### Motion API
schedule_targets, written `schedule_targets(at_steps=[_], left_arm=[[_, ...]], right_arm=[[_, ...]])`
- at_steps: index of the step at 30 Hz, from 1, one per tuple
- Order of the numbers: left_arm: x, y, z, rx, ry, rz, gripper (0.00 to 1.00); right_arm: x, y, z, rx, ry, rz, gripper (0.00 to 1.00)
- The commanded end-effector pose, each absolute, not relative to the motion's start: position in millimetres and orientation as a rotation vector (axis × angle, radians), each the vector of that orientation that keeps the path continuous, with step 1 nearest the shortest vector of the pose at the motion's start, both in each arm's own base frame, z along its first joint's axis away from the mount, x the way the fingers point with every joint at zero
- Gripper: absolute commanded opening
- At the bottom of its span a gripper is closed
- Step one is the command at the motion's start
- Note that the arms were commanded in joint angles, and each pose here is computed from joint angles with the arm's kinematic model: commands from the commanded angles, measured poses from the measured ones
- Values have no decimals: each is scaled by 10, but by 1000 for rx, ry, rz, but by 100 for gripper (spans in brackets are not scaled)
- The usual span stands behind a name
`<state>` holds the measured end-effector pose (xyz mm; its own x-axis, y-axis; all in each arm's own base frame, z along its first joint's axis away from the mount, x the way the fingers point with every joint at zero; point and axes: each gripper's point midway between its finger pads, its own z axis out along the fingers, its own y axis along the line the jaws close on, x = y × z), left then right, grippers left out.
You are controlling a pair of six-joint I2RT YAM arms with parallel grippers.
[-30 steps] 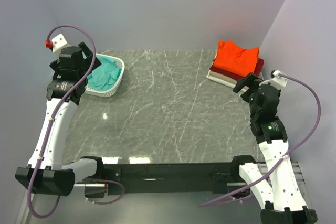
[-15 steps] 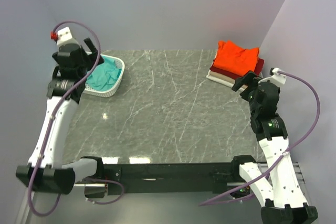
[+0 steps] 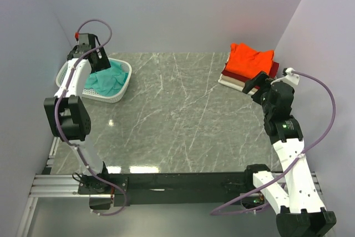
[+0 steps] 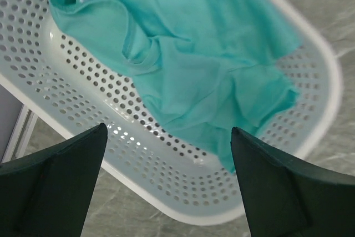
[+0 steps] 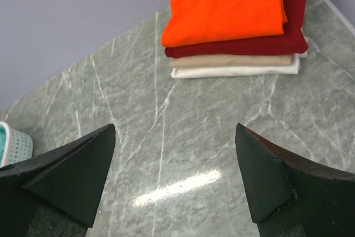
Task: Fold and stack the t-shirts
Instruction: Grab the tshirt from the pile
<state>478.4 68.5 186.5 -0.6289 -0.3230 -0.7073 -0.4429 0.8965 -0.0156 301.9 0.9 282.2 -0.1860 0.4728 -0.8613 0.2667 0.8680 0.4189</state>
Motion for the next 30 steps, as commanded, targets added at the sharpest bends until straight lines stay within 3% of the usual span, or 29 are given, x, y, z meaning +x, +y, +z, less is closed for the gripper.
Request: schedule_targets(at_steps=[1,8,23,24,26,27,29,30], left_arm=[[4892,788,2118,-513,2250,216,100],[5057,975,1437,-583,2371,130,99],[5271,1059,691,-565,2475,89,97],[5275,1050,680,-559,2479,83,92],[5273,1037,674,-552,2481,74,64],[5267,1039,691,-552,2479,76,42],[5282,1048,817,-555,2451,79,22],[5277,1058,870,-558,2440,80,6]], right_arm=[[3044,0,3103,558,1715,222,94],[3099,7,3097,561,1724,223,94],[3169,70,3066,552,1760,249,89],[3166,65,3063,553,1760,248,88],[3170,69,3030,558,1767,248,87],[3176,73,3033,560,1766,252,87],[3187,80,3037,559,1766,256,86],[3190,87,3047,557,1766,259,86]])
